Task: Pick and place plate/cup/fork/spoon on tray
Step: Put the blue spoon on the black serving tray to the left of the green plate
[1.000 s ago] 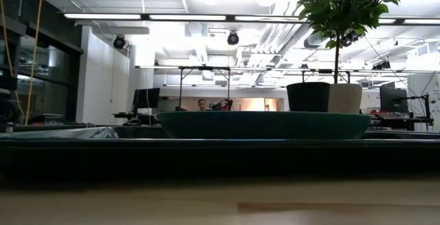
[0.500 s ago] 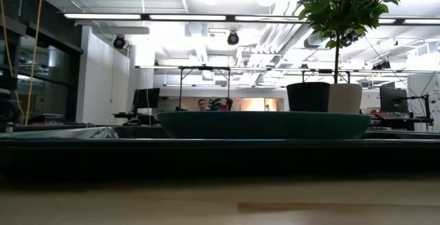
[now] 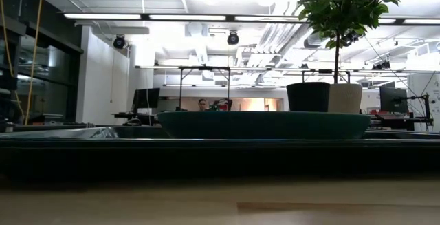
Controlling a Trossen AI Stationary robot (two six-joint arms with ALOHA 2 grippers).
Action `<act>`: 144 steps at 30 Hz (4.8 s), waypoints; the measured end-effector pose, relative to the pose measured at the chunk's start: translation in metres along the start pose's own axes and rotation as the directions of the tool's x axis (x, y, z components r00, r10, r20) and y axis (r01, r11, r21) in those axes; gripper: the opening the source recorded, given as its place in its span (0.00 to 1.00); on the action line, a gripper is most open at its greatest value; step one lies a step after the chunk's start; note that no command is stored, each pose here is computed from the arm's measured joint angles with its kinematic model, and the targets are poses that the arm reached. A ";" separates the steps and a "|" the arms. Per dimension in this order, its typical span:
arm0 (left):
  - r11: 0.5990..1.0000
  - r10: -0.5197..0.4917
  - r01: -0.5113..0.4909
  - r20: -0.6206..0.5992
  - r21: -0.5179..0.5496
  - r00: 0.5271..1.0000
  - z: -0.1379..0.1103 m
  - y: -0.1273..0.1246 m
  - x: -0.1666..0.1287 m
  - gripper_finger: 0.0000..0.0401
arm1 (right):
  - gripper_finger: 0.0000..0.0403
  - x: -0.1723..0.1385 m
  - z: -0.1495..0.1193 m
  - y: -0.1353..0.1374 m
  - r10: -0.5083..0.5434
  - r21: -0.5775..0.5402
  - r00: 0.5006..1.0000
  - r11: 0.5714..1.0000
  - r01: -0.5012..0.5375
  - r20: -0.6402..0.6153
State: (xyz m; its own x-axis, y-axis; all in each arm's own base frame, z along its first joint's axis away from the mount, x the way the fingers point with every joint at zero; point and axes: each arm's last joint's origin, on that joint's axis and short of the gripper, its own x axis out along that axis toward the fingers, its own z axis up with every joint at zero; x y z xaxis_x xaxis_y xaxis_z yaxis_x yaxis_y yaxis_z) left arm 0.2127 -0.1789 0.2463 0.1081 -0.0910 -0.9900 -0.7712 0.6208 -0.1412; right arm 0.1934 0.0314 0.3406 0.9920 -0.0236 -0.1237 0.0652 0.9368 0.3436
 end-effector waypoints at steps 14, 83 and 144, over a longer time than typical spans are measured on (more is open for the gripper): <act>0.966 0.234 -0.229 -0.031 0.118 0.972 0.026 -0.015 0.065 0.46 | 0.58 0.000 -0.002 -0.001 -0.008 0.007 1.000 1.000 0.008 -0.021; 0.352 -0.936 0.874 0.143 0.334 0.322 0.140 0.020 -0.076 0.00 | 0.58 0.112 0.016 0.049 0.246 -0.269 0.944 0.915 -0.302 -0.222; 0.685 -0.648 0.303 0.365 0.663 0.668 0.184 0.020 -0.110 0.38 | 0.00 0.046 0.018 0.025 0.077 0.174 0.798 0.984 0.035 -0.598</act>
State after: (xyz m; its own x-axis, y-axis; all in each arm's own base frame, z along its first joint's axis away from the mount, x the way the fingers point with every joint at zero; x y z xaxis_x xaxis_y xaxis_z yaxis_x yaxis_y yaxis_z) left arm 0.3007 -0.0130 0.3518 0.8013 -0.1789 -0.5709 -0.0797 0.9138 -0.3983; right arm 0.2431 0.0471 0.3600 0.7324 0.2621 -0.6284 0.1176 0.8603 0.4960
